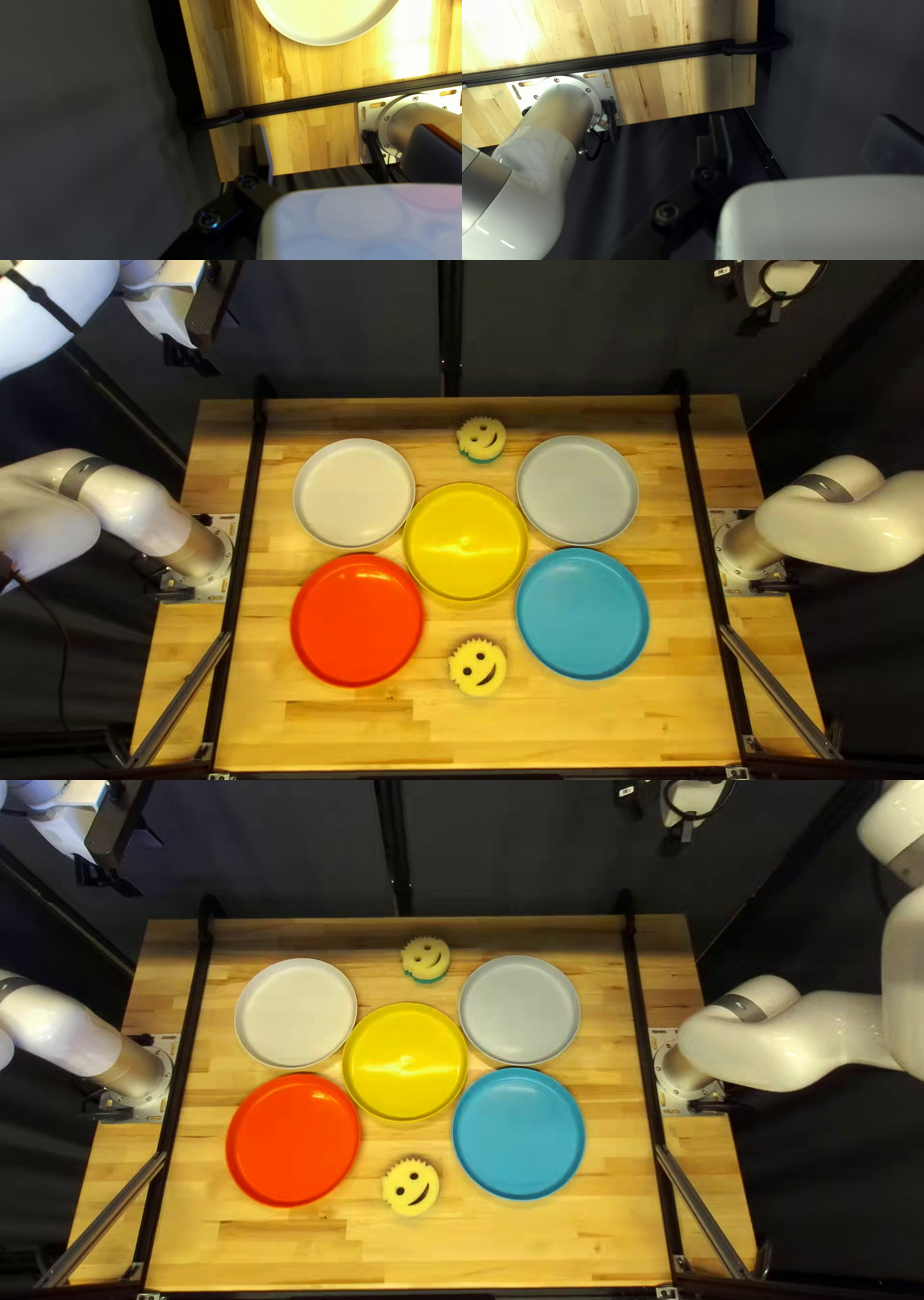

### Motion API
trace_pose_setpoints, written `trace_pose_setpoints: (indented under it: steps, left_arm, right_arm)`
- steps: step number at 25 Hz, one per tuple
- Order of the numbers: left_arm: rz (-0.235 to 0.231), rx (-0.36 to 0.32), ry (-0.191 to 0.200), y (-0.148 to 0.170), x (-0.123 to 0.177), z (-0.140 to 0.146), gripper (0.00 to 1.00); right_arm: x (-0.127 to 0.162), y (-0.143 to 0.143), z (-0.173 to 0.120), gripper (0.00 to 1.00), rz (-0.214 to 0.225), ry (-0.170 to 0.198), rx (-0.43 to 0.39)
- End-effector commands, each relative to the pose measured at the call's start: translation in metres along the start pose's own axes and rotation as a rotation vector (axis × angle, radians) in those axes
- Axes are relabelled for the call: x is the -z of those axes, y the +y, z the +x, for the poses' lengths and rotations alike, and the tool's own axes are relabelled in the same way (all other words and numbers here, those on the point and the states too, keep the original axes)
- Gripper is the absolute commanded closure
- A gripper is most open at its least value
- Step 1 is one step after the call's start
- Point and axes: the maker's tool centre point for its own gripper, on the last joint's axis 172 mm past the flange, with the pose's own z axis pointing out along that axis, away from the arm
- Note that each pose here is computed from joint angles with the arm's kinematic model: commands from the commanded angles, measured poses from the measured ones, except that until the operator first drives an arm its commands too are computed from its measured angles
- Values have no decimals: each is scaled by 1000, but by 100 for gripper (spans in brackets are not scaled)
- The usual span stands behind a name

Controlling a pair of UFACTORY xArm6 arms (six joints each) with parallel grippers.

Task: Pick up sponge and scrub the plate

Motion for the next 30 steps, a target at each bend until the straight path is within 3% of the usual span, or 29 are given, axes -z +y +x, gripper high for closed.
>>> trace_pose_setpoints:
  steps: [1,6,11,23,27,30]
  left_arm:
    - [-2,-10,43,47,-10,63,0]
    - [-43,-58,91,95,-46,126,0]
    - [-82,-151,115,137,-111,212,0]
    - [-87,-160,116,141,-118,217,0]
    - [-53,-195,104,163,-142,249,0]
    - [-17,-230,94,186,-144,273,0]
  right_arm:
    - [0,0,0,0,0,0,0]
    - [0,0,0,0,0,0,0]
    - [0,0,0,0,0,0,0]
    - [0,0,0,0,0,0,0]
    - [0,0,0,0,0,0,0]
    - [0,0,0,0,0,0,0]
